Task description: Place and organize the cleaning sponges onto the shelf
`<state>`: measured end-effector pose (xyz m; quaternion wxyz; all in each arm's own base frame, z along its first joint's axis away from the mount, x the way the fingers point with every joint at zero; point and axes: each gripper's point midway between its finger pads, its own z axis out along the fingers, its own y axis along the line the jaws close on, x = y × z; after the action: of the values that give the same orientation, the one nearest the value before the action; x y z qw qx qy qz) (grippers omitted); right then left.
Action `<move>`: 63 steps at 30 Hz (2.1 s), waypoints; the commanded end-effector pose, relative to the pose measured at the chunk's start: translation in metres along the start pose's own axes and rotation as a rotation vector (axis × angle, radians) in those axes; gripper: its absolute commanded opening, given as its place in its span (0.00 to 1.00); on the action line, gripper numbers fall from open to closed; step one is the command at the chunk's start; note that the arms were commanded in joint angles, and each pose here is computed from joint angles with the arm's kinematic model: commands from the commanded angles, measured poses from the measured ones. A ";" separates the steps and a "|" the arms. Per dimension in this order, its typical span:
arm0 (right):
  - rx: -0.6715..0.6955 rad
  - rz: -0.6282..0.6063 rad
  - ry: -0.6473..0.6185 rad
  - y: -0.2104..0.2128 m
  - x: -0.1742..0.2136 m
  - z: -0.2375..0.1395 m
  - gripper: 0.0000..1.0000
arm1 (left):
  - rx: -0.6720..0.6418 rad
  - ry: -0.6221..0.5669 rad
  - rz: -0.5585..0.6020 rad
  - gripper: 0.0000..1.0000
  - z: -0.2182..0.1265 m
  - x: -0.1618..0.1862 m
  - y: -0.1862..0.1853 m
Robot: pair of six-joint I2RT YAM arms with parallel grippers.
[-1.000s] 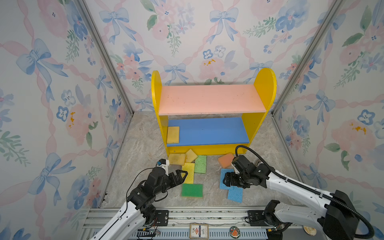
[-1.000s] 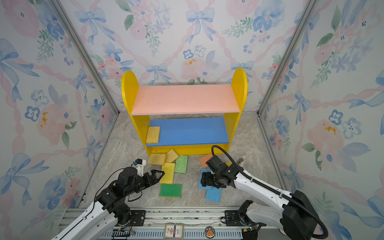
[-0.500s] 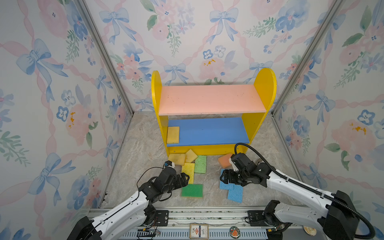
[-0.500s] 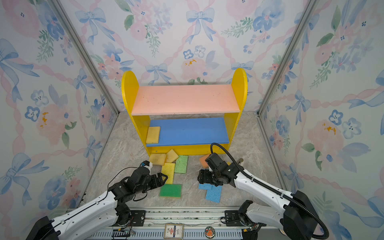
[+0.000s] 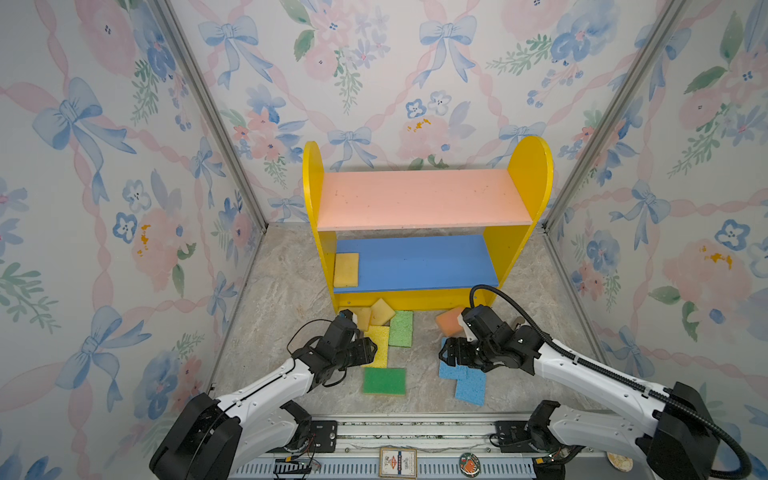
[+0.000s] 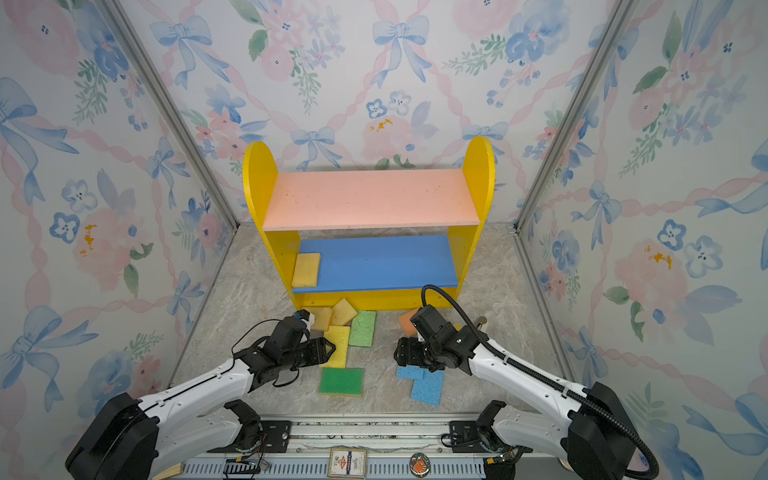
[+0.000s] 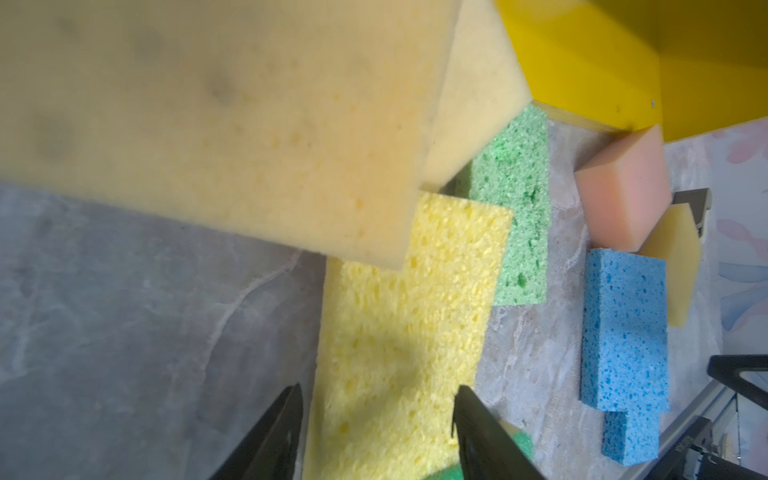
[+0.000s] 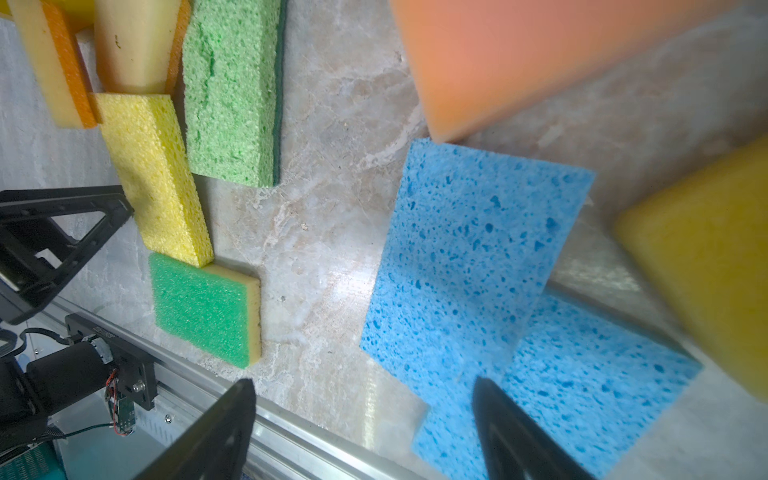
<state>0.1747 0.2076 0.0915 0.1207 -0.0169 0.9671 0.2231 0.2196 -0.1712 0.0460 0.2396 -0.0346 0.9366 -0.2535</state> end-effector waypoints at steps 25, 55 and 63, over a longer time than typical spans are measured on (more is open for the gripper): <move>-0.083 -0.028 -0.074 0.029 -0.022 -0.027 0.85 | 0.250 -0.058 -0.013 0.05 -0.025 -0.036 -0.076; -0.245 -0.115 0.183 0.114 -0.012 0.105 0.72 | 0.282 -0.173 -0.071 0.37 -0.064 -0.042 -0.064; -0.319 -0.084 0.177 0.123 -0.013 0.125 0.42 | 0.266 -0.174 -0.094 0.38 -0.062 -0.038 -0.049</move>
<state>0.2045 0.3596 0.0355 0.0353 -0.0912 0.9355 0.3394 0.2267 -0.1821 0.1444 0.3227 -0.0719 0.8599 -0.3888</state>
